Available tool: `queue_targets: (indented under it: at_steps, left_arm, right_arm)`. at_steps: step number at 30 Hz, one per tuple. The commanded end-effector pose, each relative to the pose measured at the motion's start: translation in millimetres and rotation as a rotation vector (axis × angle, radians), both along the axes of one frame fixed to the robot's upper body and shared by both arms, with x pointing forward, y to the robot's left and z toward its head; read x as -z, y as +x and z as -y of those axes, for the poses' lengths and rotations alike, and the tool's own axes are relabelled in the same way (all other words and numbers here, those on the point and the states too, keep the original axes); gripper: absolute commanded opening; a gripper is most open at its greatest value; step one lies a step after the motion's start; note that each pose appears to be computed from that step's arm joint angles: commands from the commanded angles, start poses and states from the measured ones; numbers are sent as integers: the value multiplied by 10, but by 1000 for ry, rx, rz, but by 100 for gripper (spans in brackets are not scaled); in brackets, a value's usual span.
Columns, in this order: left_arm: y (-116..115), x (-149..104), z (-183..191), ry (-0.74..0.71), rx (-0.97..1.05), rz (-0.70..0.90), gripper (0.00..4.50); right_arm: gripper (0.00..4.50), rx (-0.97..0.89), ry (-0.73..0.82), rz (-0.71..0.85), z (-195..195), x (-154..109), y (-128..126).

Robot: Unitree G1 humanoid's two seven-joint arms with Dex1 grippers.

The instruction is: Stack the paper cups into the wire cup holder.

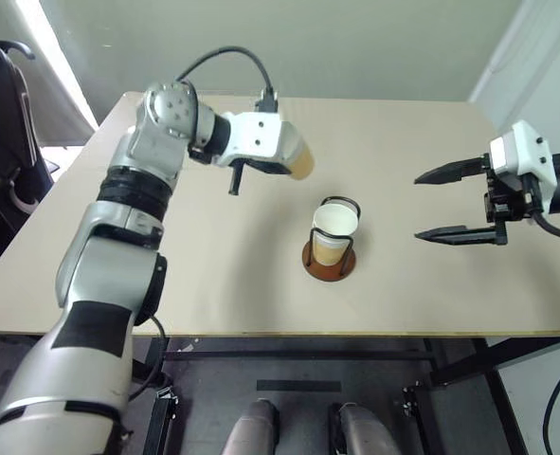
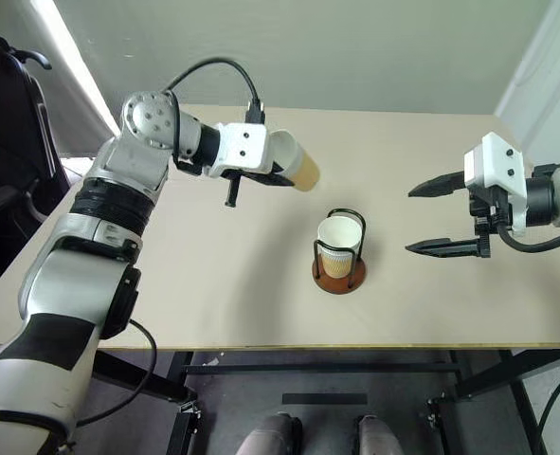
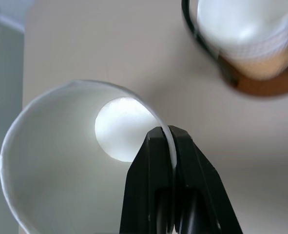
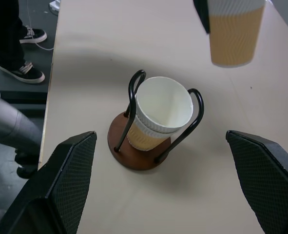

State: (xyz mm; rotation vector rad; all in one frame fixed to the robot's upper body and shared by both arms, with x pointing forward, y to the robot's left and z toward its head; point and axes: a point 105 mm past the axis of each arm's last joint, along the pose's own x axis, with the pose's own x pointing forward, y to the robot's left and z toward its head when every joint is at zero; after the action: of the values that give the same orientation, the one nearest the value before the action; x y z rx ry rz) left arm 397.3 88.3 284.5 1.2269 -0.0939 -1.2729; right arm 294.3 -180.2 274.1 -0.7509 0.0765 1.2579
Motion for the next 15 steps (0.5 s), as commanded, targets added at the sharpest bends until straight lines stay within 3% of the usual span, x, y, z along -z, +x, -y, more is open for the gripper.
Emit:
queue_targets:
  at_steps: [1,6,15]
  left_arm:
    - [-182,-308,68,-44,69,-23,4]
    - [-388,-404,127,-56,135,-160,4]
    - [-563,-303,55,28,167,-274,4]
  right_arm:
    - [434,-13,-17,21,-21,-76,-77]
    - [434,-11,-17,-2,-69,-74,-105]
    - [434,-13,-9,-6,-97,-54,-130]
